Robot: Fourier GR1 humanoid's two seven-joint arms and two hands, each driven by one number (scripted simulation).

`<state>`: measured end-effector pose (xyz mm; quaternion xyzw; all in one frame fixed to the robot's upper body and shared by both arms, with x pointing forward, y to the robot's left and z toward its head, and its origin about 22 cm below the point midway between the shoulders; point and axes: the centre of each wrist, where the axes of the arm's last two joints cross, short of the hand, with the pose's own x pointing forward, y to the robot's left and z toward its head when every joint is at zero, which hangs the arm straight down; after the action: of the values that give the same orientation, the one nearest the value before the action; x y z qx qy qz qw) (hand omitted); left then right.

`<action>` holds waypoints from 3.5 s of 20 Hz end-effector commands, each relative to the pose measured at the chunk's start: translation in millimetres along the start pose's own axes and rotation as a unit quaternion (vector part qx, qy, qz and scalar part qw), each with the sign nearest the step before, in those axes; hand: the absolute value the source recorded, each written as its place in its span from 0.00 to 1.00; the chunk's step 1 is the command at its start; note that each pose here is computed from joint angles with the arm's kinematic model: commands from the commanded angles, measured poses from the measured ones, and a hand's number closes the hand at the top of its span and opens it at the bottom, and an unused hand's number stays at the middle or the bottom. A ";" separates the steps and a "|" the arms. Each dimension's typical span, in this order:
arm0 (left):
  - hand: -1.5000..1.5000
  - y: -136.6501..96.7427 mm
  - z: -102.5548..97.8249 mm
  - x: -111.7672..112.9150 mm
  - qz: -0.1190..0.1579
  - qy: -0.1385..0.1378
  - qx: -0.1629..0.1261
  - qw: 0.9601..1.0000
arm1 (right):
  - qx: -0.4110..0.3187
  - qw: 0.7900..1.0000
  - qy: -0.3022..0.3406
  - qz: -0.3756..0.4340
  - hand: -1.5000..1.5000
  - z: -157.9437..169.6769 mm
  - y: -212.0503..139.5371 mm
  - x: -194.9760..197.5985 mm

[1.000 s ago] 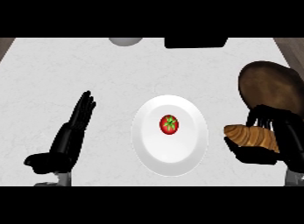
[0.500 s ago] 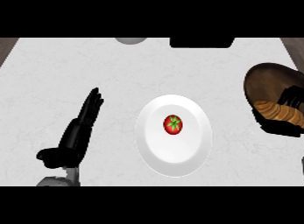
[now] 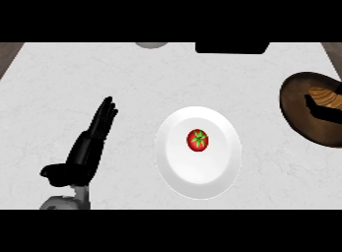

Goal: Pick the croissant from the plate and place it in the pan

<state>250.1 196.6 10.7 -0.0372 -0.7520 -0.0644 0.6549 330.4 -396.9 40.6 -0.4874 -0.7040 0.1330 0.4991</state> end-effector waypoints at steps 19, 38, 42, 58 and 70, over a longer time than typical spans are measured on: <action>0.50 -12.6 -6.1 11.2 0.000 -0.009 -0.017 1.000 | 0.234 0.968 0.080 -0.046 0.00 -30.8 16.1 -33.0; 0.50 -5.5 7.8 -1.0 0.002 -0.007 -0.003 1.000 | 0.186 0.913 0.083 -0.353 0.00 -13.2 -92.8 -101.4; 0.50 0.4 -2.5 0.9 0.006 -0.010 -0.003 1.000 | 0.203 0.909 0.051 -0.361 0.00 6.9 -97.7 -114.8; 0.50 5.0 2.6 12.6 -0.004 -0.005 0.005 1.000 | 0.233 0.918 0.035 -0.319 0.00 45.3 -122.1 -139.2; 0.50 -0.9 3.8 0.2 0.003 0.000 0.003 1.000 | 0.226 0.933 0.022 -0.279 0.00 53.3 -124.1 -142.6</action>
<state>249.4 199.8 11.5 -0.0374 -0.7514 -0.0616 0.6559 221.3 -558.8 18.4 -0.2077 -0.7087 0.1249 0.6626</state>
